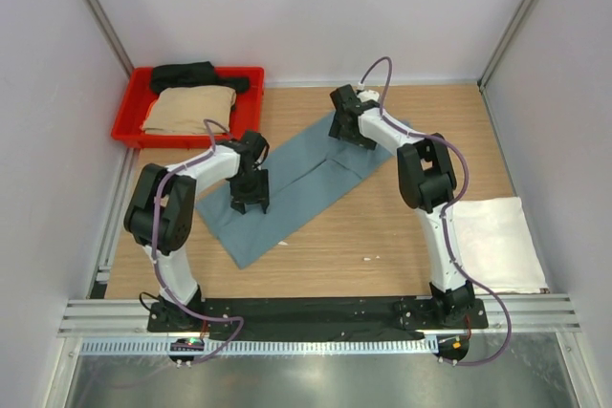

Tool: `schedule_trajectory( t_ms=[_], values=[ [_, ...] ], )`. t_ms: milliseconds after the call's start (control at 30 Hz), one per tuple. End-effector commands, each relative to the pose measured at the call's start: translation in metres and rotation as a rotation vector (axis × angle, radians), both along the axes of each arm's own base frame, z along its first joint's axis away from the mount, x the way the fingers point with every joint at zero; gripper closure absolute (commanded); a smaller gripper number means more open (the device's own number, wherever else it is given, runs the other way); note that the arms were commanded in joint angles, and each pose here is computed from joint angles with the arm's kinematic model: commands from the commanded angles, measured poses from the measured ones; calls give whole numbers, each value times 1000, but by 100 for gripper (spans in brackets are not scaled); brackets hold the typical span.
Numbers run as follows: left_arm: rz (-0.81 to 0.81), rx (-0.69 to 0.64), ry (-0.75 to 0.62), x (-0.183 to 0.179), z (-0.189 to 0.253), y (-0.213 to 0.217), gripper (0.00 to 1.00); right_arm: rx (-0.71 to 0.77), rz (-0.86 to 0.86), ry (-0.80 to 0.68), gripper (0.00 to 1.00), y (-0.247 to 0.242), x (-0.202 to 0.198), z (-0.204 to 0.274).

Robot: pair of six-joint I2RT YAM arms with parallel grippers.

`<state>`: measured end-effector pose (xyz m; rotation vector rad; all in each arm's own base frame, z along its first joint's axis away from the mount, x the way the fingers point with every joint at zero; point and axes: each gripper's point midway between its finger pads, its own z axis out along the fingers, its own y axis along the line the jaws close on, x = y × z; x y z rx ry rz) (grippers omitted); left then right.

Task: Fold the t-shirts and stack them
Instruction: Fold the tshirt

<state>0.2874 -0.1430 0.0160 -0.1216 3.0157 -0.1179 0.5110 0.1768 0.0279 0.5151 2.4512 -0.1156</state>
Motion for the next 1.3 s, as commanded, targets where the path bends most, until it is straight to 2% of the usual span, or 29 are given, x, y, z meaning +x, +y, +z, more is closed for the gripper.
schedule_trajectory(
  t_ms=[0,133,367,500,600,633,767,833,933,967,1100,1167,1233,1267],
  values=[
    [-28,-57,120,-35,-20,-32,43,5,44,-23,0,-1,22,-16],
    [-96,-126,192,-61,-22,-78,43,-20,160,-8,0,1,37,-22],
    [-203,-357,292,-79,2,-184,44,-20,342,-41,0,9,66,-13],
    [-273,-509,356,-98,26,-245,43,-20,512,-61,0,24,71,-5],
    [-299,-556,320,-95,43,-261,44,21,580,-71,0,35,69,7],
    [-313,-570,249,-85,56,-262,44,37,598,-82,0,39,69,13],
    [-289,-615,55,-48,111,-245,43,52,582,-194,0,41,77,75],
    [-234,-650,-48,-25,146,-224,43,50,576,-255,0,39,76,117],
    [-136,-664,-141,2,173,-183,42,41,573,-326,0,33,68,166],
    [-111,-681,-191,5,193,-169,42,37,576,-325,0,32,64,169],
    [80,-651,-273,30,205,-90,42,68,567,-315,0,29,51,184],
    [119,-642,-304,26,208,-65,42,79,556,-276,0,29,44,174],
    [169,-611,-324,27,205,-42,42,95,530,-258,10,29,42,165],
    [181,-593,-319,24,200,-36,42,98,521,-243,11,28,41,157]
  ],
)
